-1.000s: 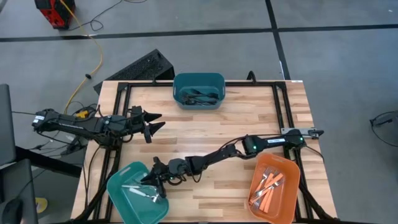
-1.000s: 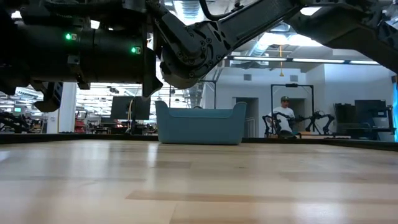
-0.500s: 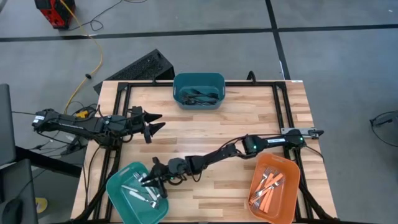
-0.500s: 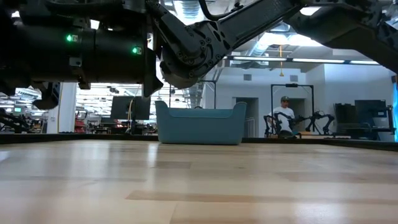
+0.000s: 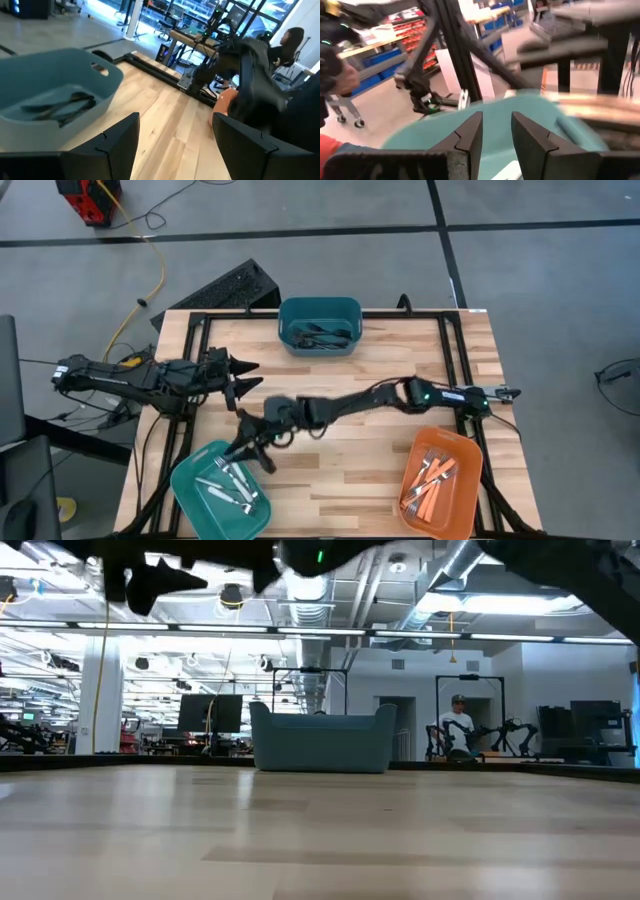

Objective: Sort silverware by color (type)
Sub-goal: Return to Home Position

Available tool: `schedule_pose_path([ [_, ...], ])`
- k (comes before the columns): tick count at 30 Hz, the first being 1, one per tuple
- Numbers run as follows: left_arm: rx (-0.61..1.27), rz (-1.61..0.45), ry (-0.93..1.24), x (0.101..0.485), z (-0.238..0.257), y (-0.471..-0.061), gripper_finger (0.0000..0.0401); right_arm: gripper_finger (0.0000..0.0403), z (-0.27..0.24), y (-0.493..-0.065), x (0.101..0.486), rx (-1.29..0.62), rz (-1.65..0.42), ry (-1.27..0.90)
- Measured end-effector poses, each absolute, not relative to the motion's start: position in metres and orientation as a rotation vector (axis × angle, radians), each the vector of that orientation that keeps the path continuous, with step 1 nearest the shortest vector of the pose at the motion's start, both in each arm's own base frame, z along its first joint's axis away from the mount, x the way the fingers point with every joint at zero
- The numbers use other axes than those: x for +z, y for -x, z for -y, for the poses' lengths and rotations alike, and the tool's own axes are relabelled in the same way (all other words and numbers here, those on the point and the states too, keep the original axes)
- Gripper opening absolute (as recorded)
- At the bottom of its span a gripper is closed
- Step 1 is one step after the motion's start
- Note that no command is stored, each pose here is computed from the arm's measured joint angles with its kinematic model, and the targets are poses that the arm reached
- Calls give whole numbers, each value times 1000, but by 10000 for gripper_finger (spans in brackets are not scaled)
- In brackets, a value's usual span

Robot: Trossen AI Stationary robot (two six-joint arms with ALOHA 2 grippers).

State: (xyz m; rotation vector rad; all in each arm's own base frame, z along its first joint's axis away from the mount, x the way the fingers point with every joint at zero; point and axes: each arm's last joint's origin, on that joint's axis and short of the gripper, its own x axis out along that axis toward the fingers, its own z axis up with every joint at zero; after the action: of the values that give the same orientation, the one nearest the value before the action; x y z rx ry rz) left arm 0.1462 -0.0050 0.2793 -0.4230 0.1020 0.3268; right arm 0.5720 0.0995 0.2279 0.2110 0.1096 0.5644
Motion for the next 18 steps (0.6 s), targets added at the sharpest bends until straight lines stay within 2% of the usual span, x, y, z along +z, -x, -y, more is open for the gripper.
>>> schedule_pose_path([
  [7, 300, -4, 401, 297, 2, -123, 235, 128, -61, -541, 305, 590, -169, -63],
  [18, 294, 122, 453, 300, -5, -66, 235, 128, -3, -443, 415, 518, -318, 135],
])
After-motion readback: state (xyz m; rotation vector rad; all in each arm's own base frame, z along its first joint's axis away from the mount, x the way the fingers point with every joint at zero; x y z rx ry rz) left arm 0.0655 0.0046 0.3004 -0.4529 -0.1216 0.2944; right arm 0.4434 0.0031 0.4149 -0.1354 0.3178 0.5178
